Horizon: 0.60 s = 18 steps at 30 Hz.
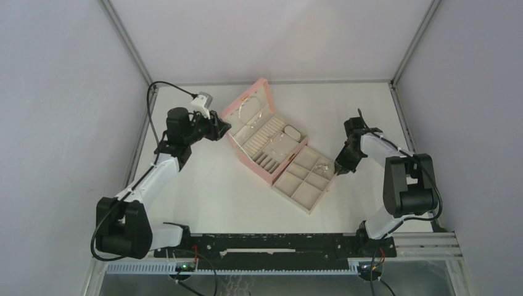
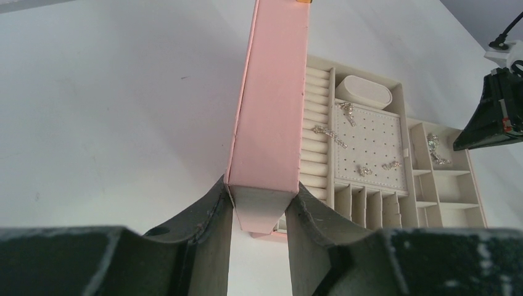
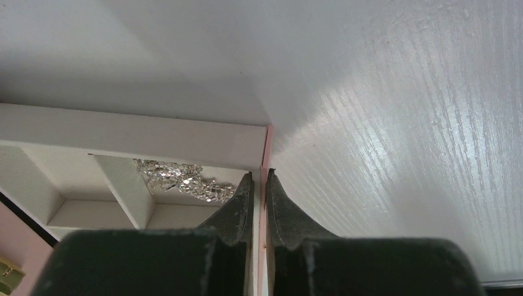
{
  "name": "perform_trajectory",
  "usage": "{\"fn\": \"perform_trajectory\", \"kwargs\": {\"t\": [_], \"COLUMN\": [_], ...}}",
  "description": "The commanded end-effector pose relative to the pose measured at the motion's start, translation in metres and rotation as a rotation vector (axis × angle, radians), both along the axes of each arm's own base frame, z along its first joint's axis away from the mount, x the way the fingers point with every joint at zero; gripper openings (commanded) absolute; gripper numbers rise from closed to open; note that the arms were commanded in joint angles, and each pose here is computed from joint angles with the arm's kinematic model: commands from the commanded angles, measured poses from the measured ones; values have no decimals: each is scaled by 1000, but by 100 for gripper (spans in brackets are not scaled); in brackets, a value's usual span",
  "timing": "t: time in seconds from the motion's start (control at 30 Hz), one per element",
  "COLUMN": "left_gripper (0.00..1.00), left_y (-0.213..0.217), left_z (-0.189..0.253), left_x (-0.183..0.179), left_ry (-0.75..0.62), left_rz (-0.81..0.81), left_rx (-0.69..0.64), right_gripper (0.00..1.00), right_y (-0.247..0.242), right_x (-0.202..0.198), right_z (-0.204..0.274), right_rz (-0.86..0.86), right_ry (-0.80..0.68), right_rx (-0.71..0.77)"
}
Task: Organize the mixed jewelry
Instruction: Insert the compartment layer into the jewelry box.
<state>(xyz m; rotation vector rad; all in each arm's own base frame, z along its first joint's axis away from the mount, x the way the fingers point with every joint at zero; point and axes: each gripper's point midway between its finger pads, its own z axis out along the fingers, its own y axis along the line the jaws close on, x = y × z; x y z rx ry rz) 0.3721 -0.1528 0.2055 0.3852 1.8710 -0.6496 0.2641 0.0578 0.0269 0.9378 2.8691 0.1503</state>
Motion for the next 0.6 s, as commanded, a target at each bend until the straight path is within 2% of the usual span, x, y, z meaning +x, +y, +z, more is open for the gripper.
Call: {"fn": "perform_trajectory", "kwargs": {"t": [0.0, 0.57], "left_gripper": [13, 13], "left_y": [-6, -3], "left_z": [5, -1], "left_x": [-14, -14], "left_ry": [20, 29], "left_rz": [-16, -11], "left_rx": [-41, -12], "right_gripper": [0, 0], "right_y": [7, 2], "right_x": [26, 43], "right_z": [14, 16], "right_rz": [-34, -82], "right_ry": [-83, -102], "right_rx": [44, 78]}}
